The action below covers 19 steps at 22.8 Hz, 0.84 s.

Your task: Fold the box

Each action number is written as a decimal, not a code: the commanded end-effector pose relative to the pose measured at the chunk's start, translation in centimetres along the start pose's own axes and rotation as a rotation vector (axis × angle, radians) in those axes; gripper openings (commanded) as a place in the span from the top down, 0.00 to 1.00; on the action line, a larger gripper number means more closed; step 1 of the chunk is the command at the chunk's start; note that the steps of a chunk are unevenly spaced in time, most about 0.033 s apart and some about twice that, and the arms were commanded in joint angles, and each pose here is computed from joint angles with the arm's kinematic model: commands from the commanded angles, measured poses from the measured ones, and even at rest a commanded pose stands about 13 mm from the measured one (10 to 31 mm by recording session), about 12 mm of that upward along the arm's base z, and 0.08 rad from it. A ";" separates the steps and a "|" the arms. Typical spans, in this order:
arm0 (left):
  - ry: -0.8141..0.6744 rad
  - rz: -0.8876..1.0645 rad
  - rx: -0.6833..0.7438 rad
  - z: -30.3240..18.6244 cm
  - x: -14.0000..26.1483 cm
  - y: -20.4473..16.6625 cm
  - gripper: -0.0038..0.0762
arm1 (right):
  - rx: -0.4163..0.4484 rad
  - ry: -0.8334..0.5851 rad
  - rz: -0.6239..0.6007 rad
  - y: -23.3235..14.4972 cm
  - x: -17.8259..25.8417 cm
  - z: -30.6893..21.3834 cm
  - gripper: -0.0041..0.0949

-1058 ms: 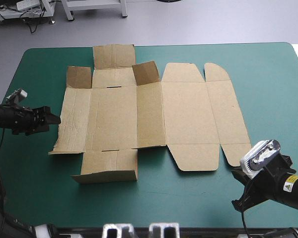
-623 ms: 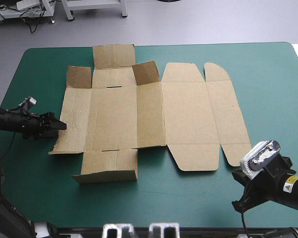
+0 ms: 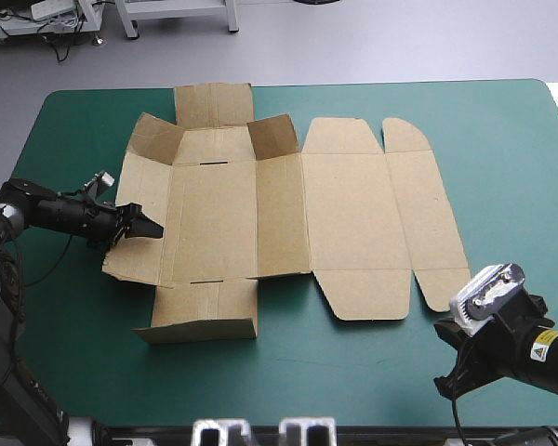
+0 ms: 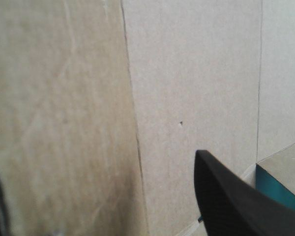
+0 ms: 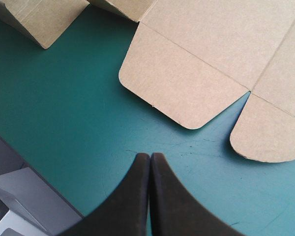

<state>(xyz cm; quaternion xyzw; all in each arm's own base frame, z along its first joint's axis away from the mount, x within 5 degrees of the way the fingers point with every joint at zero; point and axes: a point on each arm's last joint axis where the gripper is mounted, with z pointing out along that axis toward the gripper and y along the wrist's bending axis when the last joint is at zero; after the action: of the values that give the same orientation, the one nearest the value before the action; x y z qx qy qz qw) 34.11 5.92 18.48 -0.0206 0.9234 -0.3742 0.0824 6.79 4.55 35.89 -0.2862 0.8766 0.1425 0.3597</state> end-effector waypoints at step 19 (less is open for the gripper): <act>-0.058 0.774 -0.040 -3.9 0.0 -14.3 0.96 | 0.009 -0.078 -0.007 0.0 -1.0 -0.4 0.98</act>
<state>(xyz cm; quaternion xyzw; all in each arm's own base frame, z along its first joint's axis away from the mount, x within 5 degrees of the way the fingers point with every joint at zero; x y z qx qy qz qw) 35.08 1.30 24.89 0.1988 0.9068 -0.3105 0.2044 6.74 4.54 35.85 -0.2855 0.8781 0.1430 0.3563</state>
